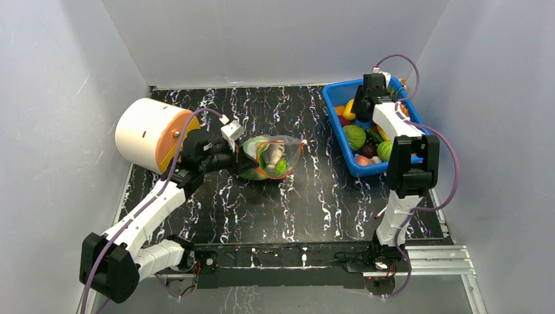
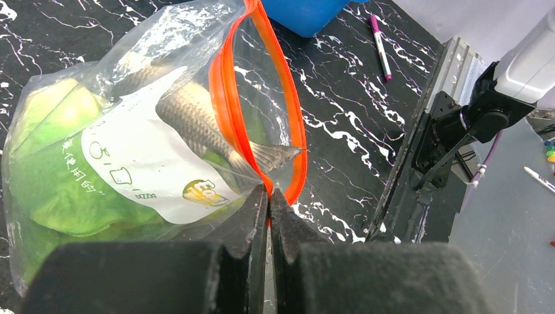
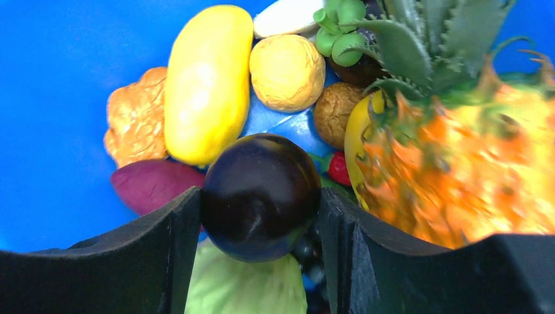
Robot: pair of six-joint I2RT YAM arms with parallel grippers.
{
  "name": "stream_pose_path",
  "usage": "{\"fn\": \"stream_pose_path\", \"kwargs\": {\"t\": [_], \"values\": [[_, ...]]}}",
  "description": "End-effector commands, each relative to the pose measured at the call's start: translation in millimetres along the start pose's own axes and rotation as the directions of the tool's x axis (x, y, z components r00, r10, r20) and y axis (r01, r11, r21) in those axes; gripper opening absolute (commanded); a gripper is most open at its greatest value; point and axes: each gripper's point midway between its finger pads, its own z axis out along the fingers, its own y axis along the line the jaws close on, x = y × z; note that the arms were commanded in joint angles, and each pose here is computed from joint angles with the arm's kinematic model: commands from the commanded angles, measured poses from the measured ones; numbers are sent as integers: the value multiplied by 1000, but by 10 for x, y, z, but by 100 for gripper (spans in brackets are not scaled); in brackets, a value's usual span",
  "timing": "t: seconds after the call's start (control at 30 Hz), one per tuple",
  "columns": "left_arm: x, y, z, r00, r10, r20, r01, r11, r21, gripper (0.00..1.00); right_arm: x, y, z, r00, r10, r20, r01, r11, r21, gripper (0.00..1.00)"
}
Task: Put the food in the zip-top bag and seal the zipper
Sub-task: Pick up the fake fruit from the bin, then place the fake fruit in the zipper food storage bag.
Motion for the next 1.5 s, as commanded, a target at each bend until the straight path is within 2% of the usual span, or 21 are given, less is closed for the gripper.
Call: {"fn": "stream_pose_path", "kwargs": {"t": [0.0, 0.3, 0.5, 0.6, 0.7, 0.9, 1.0, 1.17, 1.47], "values": [[-114, -79, -42, 998, 39, 54, -40, 999, 16, 0, -357, 70, -494, 993, 55, 107, -47, 996, -79, 39], [-163, -46, -30, 997, -3, 81, 4, 1000, -7, 0, -318, 118, -1135, 989, 71, 132, -48, 984, -169, 38], [-349, -78, -54, 991, -64, 118, 66, 998, -18, 0, -269, 490, -1702, 984, 93, 150, -34, 935, -354, 37], [-416, -89, -61, 987, -96, 127, 99, 995, -23, 0, -194, 745, -1965, 983, 109, 147, -29, 885, -465, 37], [-494, -95, -64, 982, -122, 143, 127, 991, -27, 0, -59, 1059, -2251, 984, 123, 130, -21, 802, -597, 37], [-568, -120, -42, 969, -189, 159, 193, 981, -9, 0, 273, 1492, -2756, 989, 103, 109, 8, 689, -725, 37], [-563, -126, -29, 967, -205, 152, 208, 978, -2, 0, 448, 1595, -2937, 992, 98, 74, -7, 648, -762, 37], [-580, -136, -24, 965, -215, 153, 217, 976, 4, 0, 750, 1804, -3252, 992, 122, -37, -95, 516, -851, 37], [-538, -158, -26, 961, -232, 152, 233, 972, 17, 0, 937, 2134, -3471, 988, 128, -87, -135, 432, -892, 38]]}}
